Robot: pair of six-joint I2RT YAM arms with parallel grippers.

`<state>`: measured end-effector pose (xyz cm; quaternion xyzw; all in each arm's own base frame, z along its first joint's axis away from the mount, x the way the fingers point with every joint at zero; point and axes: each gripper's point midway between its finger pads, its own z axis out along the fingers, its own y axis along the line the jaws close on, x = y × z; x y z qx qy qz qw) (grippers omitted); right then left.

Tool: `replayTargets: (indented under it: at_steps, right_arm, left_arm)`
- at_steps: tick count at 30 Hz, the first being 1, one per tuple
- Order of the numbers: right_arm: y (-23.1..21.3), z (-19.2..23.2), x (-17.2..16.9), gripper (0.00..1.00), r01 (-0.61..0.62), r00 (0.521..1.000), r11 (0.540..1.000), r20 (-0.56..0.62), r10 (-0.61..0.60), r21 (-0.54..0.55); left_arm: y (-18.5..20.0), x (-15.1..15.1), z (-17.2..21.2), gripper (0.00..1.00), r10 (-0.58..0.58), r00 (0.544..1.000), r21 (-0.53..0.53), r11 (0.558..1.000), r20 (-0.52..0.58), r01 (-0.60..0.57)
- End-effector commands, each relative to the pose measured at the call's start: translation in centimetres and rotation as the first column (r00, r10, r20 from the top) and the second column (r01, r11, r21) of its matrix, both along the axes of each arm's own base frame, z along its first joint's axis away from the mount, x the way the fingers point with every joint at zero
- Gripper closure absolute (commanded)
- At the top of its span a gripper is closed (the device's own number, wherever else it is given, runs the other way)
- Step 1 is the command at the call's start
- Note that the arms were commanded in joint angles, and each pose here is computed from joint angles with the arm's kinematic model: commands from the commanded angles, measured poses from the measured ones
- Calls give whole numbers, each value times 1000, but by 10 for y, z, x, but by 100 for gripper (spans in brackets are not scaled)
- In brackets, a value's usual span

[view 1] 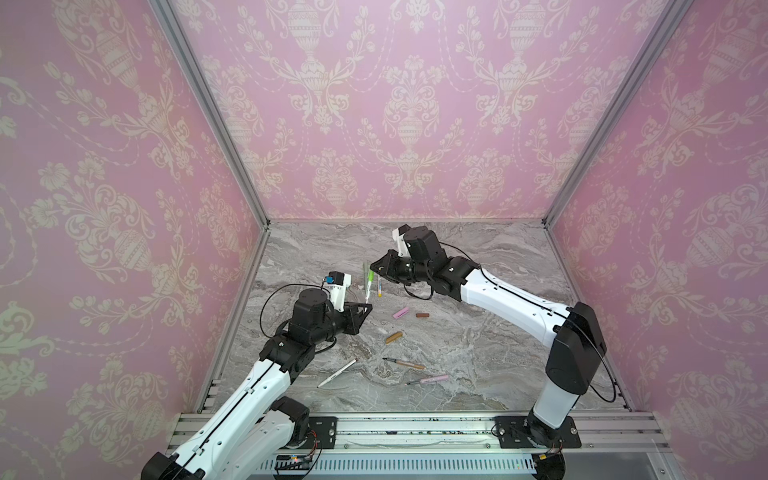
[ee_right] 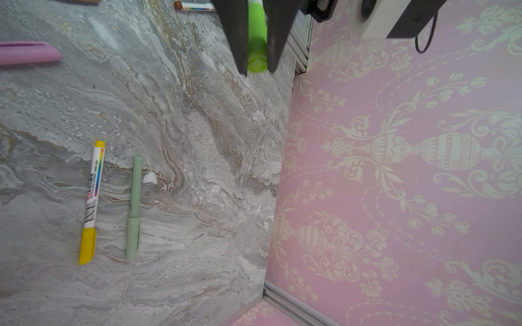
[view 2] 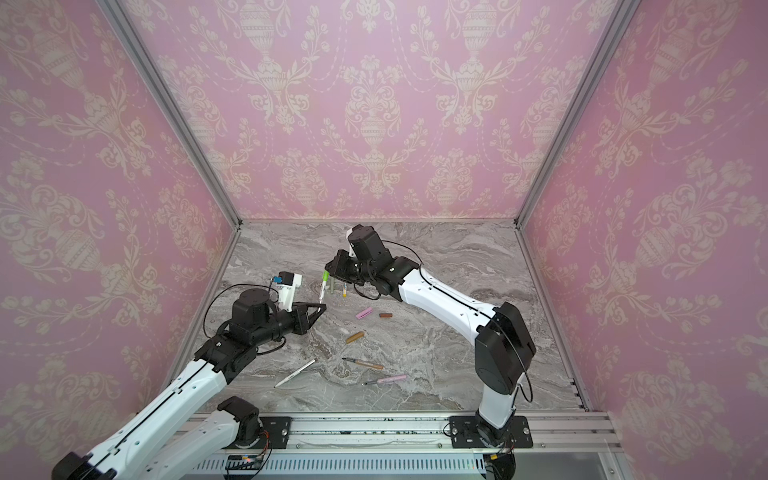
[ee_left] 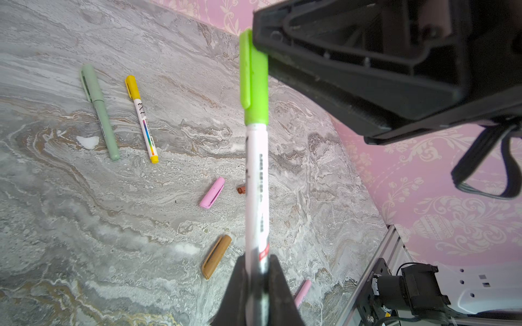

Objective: Insert the pens into the pen caps
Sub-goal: 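Lower the green cap onto the white pen tip held by left gripper, then press the green cap down onto the pen with right gripper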

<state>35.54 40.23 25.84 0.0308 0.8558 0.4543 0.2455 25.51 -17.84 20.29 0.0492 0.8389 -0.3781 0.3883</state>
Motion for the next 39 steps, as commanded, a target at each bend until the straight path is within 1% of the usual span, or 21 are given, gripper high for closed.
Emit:
replayTargets:
  at_steps: [1,3,4,7,9,11,13,16,20,24,29,32,35,39]
  right_arm:
    - [14,-8,-30,100,-89,995,996,-42,89,-2]
    - [14,-10,-32,100,-98,994,995,-46,97,-5]
    - [14,-10,-33,97,-100,994,995,-43,100,-9]
    - [8,-1,-29,85,-95,995,995,-15,94,-22]
    - [1,9,-24,71,-85,996,996,10,85,-25]
    - [-6,21,-19,61,-75,996,997,42,76,-20]
    - [-14,31,-12,54,-65,995,998,73,66,-16]
    - [-20,44,-6,48,-78,990,997,116,79,-9]
    - [-17,48,-4,46,-106,985,994,135,107,-18]
    - [-9,42,0,46,-132,985,991,113,133,-17]
    - [0,36,2,53,-154,983,988,95,154,-9]
    - [3,31,0,55,-167,983,986,81,167,-6]
    - [3,26,-2,55,-174,982,985,76,175,-16]
    - [0,20,-3,51,-172,982,984,70,175,-41]
  left_arm:
    - [-2,12,29,100,19,995,-30,999,94,-16]
    - [-3,12,31,100,9,995,-21,1000,100,-7]
    - [-3,12,32,100,6,995,-19,1000,103,-5]
    - [-2,10,31,100,2,995,-10,1000,100,-1]
    - [-2,8,29,100,0,996,-6,1000,90,1]
    - [-2,5,25,100,-6,997,-6,1000,76,7]
    - [-3,2,21,100,-16,998,-7,1000,59,17]
    - [-6,-4,14,100,-42,999,-18,999,29,43]
    - [-9,-9,10,100,-65,998,-22,998,7,65]
    - [-11,-10,12,100,-72,997,-28,997,11,72]
    - [-14,-9,17,100,-80,997,-36,996,16,81]
    - [-14,-8,18,100,-74,997,-42,996,22,75]
    - [-15,-6,19,100,-68,997,-49,996,26,70]
    - [-15,-5,21,100,-68,997,-54,996,29,69]
